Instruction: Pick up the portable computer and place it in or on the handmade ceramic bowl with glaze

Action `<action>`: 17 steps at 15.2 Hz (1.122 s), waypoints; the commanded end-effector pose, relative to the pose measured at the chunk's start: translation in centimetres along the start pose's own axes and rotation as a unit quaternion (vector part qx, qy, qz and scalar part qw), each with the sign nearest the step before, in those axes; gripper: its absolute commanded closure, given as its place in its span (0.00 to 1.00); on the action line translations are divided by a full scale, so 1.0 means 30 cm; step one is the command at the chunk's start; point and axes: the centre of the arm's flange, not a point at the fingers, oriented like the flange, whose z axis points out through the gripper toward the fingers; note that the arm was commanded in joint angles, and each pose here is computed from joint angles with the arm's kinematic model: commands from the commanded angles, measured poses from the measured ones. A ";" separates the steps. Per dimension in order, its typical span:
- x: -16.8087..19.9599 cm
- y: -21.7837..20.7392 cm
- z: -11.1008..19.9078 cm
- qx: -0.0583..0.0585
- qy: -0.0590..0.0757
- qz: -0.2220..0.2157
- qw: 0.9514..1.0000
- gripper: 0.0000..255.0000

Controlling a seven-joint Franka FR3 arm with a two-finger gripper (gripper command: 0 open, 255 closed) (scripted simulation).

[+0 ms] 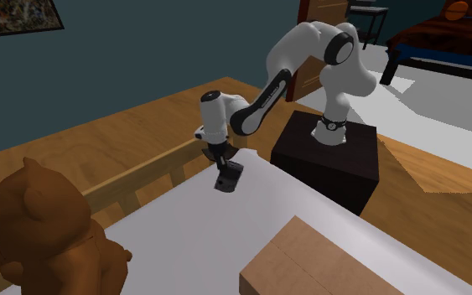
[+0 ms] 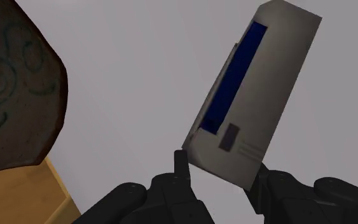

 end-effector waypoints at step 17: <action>-0.022 -0.006 -0.317 0.000 0.000 0.000 1.000 1.00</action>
